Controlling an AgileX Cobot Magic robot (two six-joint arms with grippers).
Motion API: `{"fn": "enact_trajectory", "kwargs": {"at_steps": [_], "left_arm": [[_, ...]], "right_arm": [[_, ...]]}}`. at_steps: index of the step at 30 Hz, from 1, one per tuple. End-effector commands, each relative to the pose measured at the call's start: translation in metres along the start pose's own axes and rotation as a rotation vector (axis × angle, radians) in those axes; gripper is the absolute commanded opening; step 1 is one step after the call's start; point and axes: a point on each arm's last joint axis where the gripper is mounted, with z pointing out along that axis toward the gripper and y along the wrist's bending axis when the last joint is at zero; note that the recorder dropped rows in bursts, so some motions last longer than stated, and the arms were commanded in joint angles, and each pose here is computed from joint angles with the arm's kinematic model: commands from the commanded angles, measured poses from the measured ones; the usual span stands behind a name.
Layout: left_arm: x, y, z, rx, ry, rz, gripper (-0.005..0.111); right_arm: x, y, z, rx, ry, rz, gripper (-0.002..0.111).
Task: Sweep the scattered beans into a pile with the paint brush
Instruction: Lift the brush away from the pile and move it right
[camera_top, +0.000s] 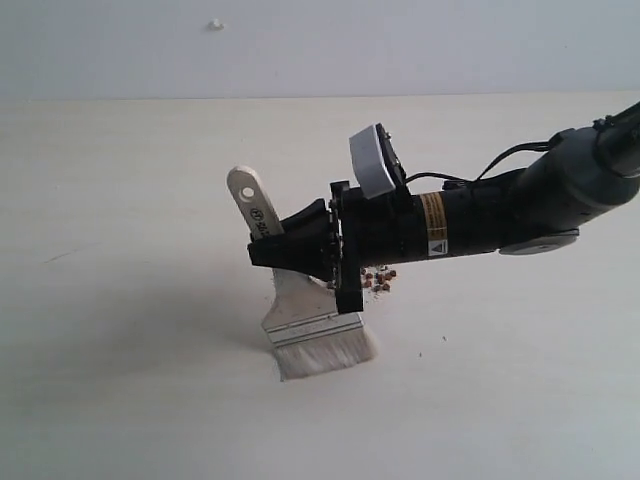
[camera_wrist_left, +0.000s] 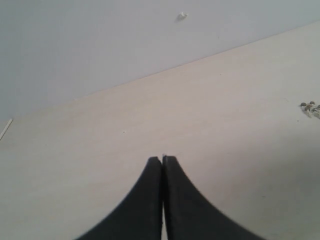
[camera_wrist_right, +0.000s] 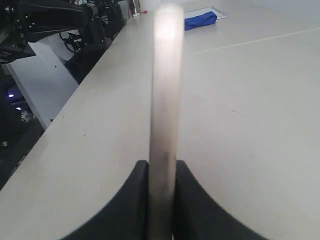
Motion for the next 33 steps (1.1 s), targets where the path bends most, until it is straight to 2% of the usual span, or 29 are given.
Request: {"fn": "enact_trajectory", "kwargs": {"at_steps": [1,9,12,19,25,29,33], "left_arm": [[0.0,0.0,0.0,-0.004,-0.007,-0.005,0.0],[0.0,0.0,0.0,-0.004,-0.007,-0.005,0.0],[0.0,0.0,0.0,-0.004,-0.007,-0.005,0.0],[0.0,0.0,0.0,-0.004,-0.007,-0.005,0.0],[0.0,0.0,0.0,-0.004,-0.007,-0.005,0.0],[0.0,0.0,0.0,-0.004,-0.007,-0.005,0.0],[0.0,0.0,0.0,-0.004,-0.007,-0.005,0.0]], "right_arm": [[0.005,-0.019,0.004,0.032,0.039,-0.037,0.0],[-0.022,-0.036,0.01,0.008,0.022,-0.032,0.0],[-0.042,-0.029,0.007,-0.016,0.033,-0.006,0.0],[-0.116,0.0,-0.01,0.012,-0.03,-0.137,0.0],[-0.148,-0.009,-0.022,0.533,0.162,-0.188,0.0],[-0.154,-0.014,-0.027,0.874,0.227,-0.107,0.0],[-0.146,-0.021,-0.034,1.004,0.275,-0.027,0.0]]}}
